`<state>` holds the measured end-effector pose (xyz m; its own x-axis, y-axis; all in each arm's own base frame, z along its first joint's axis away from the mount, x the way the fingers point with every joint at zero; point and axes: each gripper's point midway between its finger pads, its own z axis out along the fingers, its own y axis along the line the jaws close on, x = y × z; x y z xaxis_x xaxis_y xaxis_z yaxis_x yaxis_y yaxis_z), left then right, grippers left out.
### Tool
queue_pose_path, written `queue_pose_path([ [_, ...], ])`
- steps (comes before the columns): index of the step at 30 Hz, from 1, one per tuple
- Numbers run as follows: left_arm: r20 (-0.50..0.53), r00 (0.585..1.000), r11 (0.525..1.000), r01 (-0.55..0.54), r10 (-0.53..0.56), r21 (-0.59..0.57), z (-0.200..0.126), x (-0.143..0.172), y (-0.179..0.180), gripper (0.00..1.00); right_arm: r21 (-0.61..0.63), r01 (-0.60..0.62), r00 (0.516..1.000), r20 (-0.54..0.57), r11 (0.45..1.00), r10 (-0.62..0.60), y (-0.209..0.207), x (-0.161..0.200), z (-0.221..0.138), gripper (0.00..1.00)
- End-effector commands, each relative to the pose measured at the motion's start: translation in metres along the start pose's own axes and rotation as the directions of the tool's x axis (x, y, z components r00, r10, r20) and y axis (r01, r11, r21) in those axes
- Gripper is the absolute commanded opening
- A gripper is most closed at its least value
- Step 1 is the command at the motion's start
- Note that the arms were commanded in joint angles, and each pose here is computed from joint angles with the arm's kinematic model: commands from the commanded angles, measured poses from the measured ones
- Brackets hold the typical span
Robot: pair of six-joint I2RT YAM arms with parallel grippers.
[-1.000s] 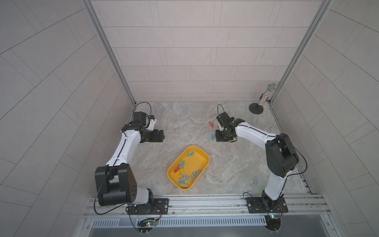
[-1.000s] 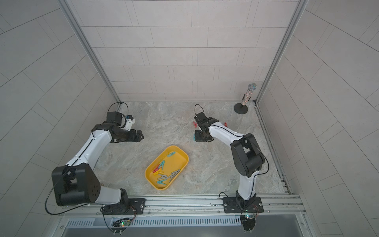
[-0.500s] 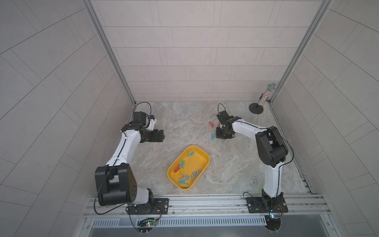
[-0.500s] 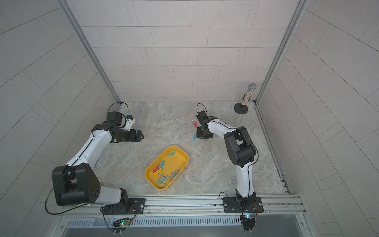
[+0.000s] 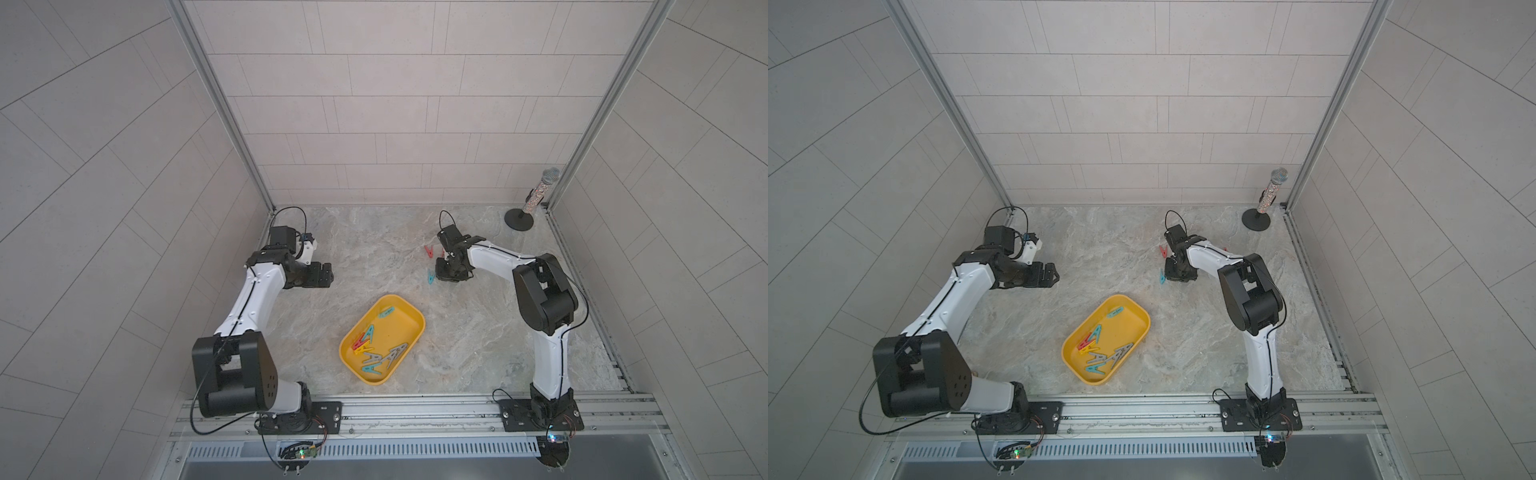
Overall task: Take the clothespins out of the storage box
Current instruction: Place the clothespin at the center of the board.
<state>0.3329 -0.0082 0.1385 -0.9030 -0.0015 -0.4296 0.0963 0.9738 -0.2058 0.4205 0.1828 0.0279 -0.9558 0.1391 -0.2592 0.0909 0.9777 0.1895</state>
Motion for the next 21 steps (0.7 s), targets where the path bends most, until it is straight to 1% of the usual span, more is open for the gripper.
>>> queue_pose_path([
  [1, 0.010, 1.000, 1.000, -0.001, 0.001, 0.000, -0.005, 0.000, 0.000, 0.99, 0.009, -0.004, 1.000, -0.004, 1.000, 0.004, -0.003, 0.000, 0.000, 0.21],
  [8, 0.010, 1.000, 1.000, -0.003, 0.003, 0.001, -0.005, 0.000, 0.000, 0.99, -0.004, 0.005, 1.000, 0.023, 1.000, -0.005, 0.001, -0.004, -0.019, 0.29],
  [12, 0.013, 1.000, 1.000, -0.001, 0.001, 0.003, -0.006, -0.001, 0.000, 0.99, -0.024, 0.008, 0.998, 0.055, 1.000, -0.007, 0.004, -0.008, -0.038, 0.30],
  [13, 0.013, 1.000, 1.000, -0.002, 0.002, 0.005, -0.006, -0.001, -0.001, 0.99, -0.030, 0.010, 0.998, 0.067, 0.999, -0.008, 0.006, -0.009, -0.044, 0.34],
  [21, 0.006, 1.000, 1.000, 0.002, -0.002, 0.010, -0.004, 0.000, -0.001, 0.99, -0.117, 0.067, 0.990, 0.130, 0.991, -0.052, 0.025, -0.010, -0.096, 0.34],
])
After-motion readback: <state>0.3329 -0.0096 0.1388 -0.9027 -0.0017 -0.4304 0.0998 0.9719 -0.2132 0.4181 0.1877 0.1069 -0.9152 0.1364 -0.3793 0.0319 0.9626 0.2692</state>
